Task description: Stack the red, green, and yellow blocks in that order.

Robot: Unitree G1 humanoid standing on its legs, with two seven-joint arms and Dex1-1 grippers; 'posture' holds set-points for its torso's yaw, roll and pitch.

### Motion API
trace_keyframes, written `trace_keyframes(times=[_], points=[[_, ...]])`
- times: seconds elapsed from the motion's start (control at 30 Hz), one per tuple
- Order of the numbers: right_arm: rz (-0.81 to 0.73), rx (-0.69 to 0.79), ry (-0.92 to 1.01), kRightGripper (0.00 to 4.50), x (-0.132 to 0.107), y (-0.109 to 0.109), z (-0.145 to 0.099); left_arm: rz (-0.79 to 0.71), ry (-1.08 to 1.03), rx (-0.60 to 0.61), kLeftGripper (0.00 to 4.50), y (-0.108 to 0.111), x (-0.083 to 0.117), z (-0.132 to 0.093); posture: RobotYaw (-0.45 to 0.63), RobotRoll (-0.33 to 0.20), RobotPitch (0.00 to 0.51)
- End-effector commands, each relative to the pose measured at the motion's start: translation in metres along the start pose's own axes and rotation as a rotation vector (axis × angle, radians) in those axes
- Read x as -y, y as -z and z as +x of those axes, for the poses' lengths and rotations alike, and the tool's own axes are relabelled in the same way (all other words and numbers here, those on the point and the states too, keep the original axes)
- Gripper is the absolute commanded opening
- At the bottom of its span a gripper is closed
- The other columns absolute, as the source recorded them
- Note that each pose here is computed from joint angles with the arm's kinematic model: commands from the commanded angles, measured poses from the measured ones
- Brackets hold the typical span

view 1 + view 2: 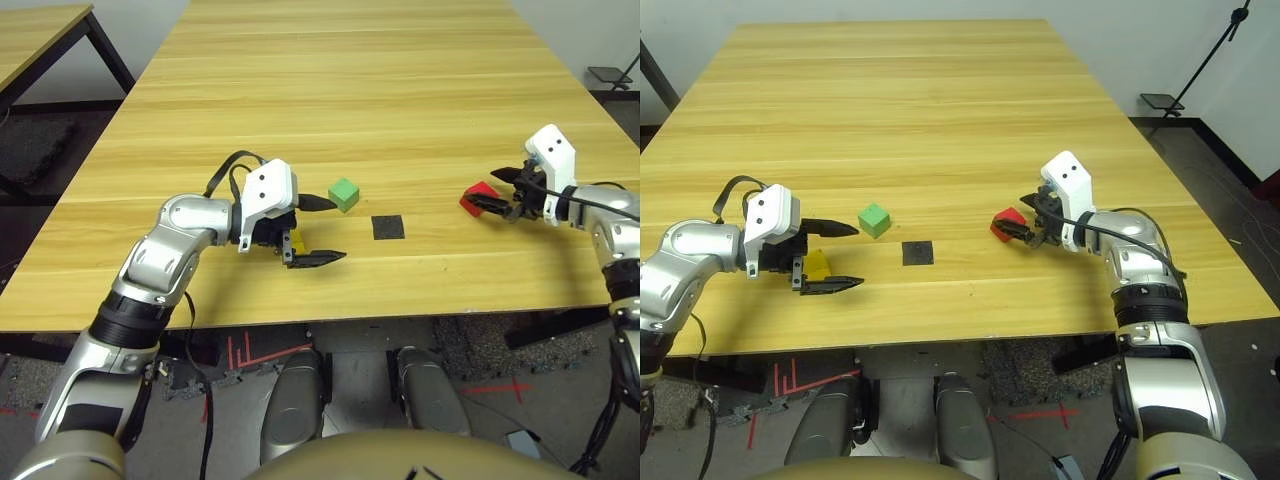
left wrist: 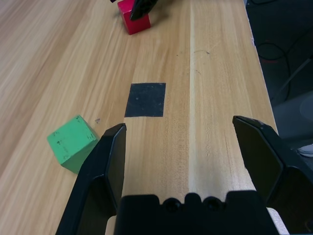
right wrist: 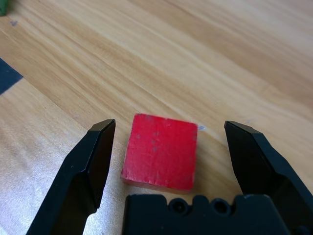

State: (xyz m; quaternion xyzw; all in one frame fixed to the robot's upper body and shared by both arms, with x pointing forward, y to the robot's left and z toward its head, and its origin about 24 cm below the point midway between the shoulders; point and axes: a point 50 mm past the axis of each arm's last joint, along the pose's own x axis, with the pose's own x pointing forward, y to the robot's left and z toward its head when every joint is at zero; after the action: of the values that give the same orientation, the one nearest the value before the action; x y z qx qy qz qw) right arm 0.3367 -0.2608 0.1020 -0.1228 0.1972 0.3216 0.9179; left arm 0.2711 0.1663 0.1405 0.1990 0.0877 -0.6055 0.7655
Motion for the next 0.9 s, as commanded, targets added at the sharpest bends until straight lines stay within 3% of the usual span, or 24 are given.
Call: trace_keyframes(times=[0.03,0.27,0.3,0.5,0.6,0.9], points=[[0.024,-0.037,0.009,4.50,-0.002,0.006,0.007,-0.003,-0.018,-0.017,4.44,0.003,0.002,-0.003,0.23,-0.157,0.086],[0.027,-0.031,-0.008,2.15,-0.007,0.001,0.018,-0.016,-0.053,-0.023,4.50,0.004,0.003,-0.010,0.27,-0.146,0.087],[0.006,-0.014,-0.047,2.05,-0.011,-0.005,0.019,-0.013,-0.056,-0.025,4.50,0.004,0.003,-0.011,0.28,-0.143,0.085],[-0.163,0.007,-0.437,2.06,-0.050,-0.041,0.024,-0.006,-0.059,-0.042,4.50,-0.001,0.002,-0.016,0.28,-0.143,0.078],[-0.248,-0.034,-0.586,2.06,-0.066,-0.048,0.027,-0.005,-0.058,-0.050,4.50,-0.001,0.000,-0.017,0.28,-0.149,0.074],[-0.374,-0.070,-0.722,2.06,-0.079,-0.056,0.060,-0.007,-0.085,-0.051,4.50,-0.003,-0.001,-0.016,0.33,-0.158,0.067]])
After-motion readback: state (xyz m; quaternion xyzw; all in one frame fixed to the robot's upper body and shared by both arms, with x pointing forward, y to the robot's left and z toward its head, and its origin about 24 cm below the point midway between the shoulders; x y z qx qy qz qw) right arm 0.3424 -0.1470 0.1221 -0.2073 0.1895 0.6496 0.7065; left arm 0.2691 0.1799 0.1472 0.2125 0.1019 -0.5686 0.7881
